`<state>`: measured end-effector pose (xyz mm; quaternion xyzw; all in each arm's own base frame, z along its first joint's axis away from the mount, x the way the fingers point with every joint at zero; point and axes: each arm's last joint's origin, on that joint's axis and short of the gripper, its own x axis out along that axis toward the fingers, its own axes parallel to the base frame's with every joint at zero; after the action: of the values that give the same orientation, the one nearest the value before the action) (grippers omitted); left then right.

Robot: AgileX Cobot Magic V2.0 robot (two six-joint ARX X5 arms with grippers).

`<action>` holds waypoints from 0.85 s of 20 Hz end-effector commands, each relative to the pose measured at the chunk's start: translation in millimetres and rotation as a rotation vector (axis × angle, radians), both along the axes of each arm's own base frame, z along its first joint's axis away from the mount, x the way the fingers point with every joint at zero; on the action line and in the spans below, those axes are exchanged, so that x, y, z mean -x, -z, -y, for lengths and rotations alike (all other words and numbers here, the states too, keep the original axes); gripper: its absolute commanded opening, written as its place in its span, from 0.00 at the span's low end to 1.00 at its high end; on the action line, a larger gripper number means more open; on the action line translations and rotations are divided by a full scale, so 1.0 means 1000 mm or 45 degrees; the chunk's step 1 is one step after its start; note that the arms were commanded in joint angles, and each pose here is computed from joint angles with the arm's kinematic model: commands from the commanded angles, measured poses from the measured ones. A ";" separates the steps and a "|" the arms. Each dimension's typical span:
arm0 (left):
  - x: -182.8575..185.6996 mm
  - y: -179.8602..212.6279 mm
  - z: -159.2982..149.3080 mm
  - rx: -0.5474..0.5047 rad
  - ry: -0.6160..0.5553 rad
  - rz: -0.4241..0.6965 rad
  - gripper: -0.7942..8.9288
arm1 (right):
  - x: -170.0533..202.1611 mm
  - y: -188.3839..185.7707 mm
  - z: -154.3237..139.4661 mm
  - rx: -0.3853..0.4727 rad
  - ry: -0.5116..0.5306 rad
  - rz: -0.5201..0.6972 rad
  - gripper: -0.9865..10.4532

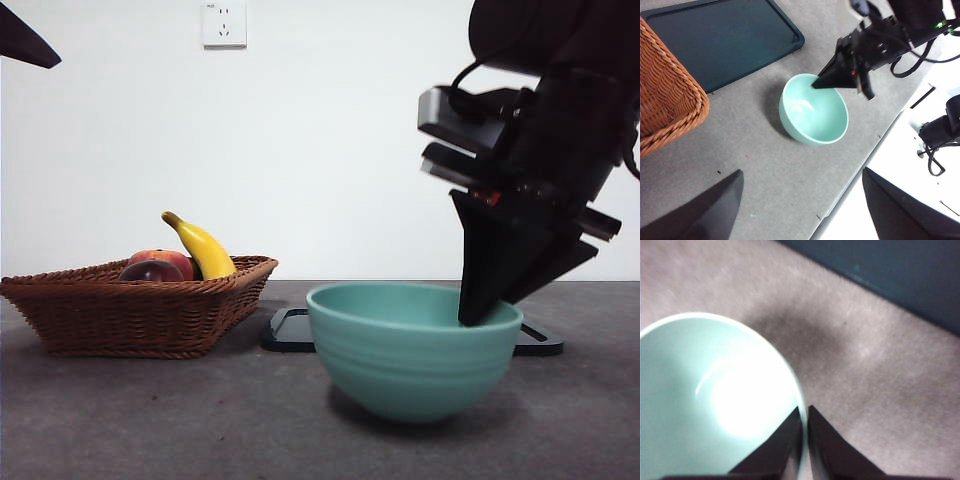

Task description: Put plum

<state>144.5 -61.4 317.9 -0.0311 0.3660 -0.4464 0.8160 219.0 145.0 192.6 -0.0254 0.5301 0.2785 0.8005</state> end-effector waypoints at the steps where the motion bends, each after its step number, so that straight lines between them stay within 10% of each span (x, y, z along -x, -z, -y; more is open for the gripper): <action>1: -0.001 -0.002 0.001 0.004 0.015 0.019 0.47 | -0.001 0.003 -0.005 0.012 -0.006 0.002 0.10; 17: -0.001 -0.002 0.001 0.004 0.014 0.019 0.47 | 0.002 -0.013 -0.007 -0.014 0.016 0.038 0.32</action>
<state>144.5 -61.4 317.9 -0.0311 0.3660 -0.4464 0.8160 214.7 147.8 196.6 -0.0275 0.5331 0.2707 0.8011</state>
